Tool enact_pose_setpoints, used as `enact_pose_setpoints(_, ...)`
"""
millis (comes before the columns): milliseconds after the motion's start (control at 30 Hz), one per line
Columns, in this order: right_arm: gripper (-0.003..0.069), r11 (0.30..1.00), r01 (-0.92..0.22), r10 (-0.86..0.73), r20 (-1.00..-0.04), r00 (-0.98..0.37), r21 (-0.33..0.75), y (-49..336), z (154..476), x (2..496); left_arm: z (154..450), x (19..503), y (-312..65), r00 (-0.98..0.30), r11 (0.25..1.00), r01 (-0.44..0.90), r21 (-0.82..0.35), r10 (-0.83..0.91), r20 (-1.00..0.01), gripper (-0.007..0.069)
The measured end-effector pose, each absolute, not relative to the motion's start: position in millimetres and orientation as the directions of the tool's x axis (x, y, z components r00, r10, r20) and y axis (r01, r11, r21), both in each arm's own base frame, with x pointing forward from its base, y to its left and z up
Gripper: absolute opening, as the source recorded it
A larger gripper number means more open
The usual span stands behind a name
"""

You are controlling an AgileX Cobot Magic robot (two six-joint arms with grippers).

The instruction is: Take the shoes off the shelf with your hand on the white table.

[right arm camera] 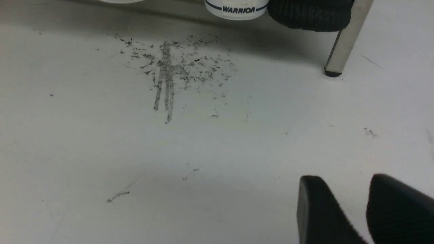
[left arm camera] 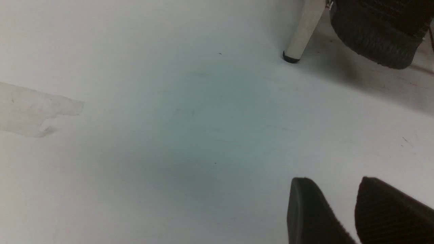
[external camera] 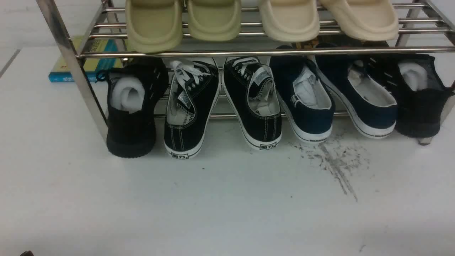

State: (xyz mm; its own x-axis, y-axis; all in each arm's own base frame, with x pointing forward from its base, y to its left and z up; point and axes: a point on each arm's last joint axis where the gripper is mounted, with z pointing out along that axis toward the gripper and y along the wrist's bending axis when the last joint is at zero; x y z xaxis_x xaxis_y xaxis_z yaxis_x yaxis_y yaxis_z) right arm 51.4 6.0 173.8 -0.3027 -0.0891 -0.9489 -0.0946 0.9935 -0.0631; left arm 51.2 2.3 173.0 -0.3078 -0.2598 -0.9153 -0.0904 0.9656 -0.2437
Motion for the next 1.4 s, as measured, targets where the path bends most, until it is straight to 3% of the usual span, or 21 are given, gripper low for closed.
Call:
enact_pose_setpoints(1233, 0.0240, 0.991, -0.091, -0.122, -0.946, -0.299, -0.100, 4.7, 174.0, 51.6, 173.0, 51.2, 2.3, -0.308, 0.966, -0.090, -0.244, -0.260, -0.915, 0.0242)
enact_pose_setpoints(1400, 0.0240, 0.994, -0.087, -0.090, -0.950, -0.299, -0.067, 5.3, 174.2, 51.6, 173.0, 51.2, 2.3, -0.308, 0.966, -0.090, -0.244, -0.260, -0.915, 0.0242)
